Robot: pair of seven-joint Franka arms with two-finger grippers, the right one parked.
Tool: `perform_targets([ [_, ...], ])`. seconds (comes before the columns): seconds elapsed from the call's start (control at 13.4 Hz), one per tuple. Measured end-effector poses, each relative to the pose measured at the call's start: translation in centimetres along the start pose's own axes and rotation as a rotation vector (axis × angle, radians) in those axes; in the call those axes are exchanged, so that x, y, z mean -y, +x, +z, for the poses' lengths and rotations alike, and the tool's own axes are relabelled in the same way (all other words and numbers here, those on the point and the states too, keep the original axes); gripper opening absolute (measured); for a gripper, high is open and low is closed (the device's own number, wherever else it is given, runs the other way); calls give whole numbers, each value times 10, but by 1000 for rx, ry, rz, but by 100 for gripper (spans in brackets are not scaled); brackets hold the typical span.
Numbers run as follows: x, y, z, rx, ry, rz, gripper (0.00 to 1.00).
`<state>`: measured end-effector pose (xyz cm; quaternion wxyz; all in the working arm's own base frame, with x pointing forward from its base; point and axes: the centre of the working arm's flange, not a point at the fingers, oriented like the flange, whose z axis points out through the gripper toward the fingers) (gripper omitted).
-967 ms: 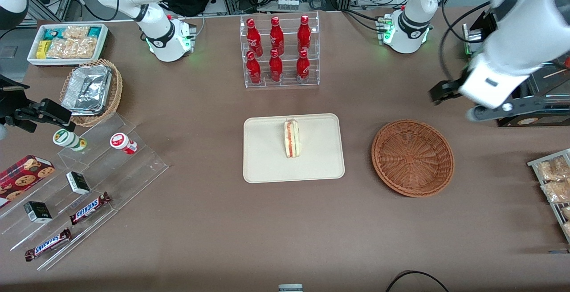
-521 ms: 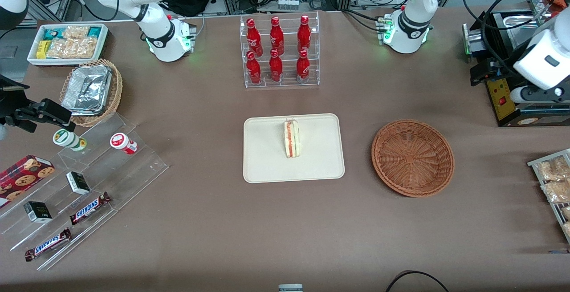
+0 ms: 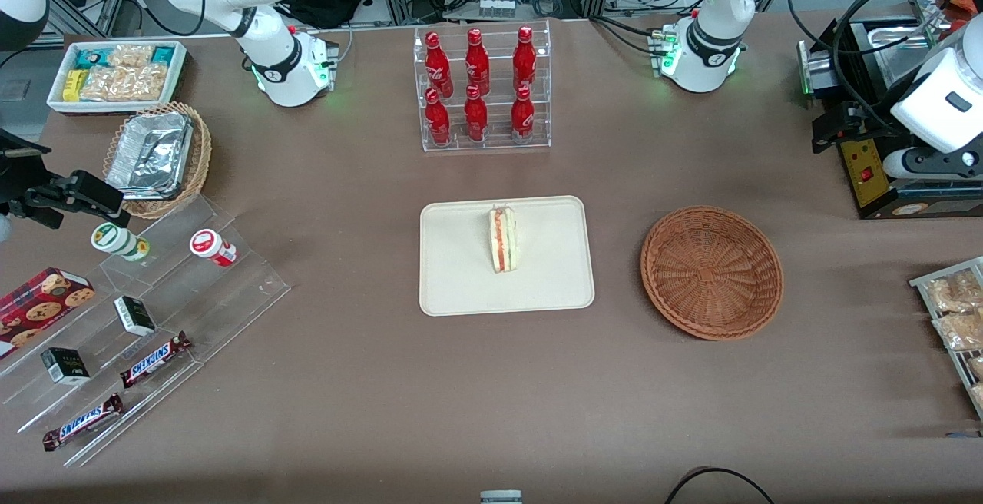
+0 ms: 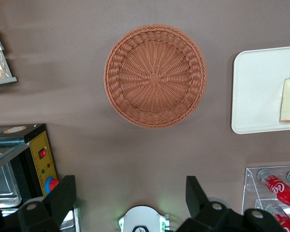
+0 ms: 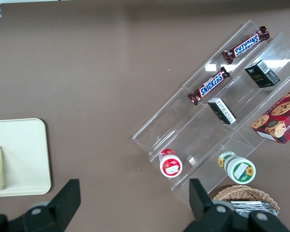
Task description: Place sandwich from basket to tray
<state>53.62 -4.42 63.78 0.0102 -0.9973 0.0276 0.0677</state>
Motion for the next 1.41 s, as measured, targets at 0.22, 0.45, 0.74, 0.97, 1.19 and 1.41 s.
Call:
perform_targets([
  [0.22,0,-7,-1,-2,18,-2,100],
  [0.45,-3,-21,-9,-23,34,0,100],
  [0.74,-5,-27,-14,-37,37,0,100],
  [0.97,4,-22,-9,-28,32,-15,100],
  [1.19,14,-16,-2,-18,26,-30,100],
  [1.41,14,-12,-1,-23,25,-29,100],
])
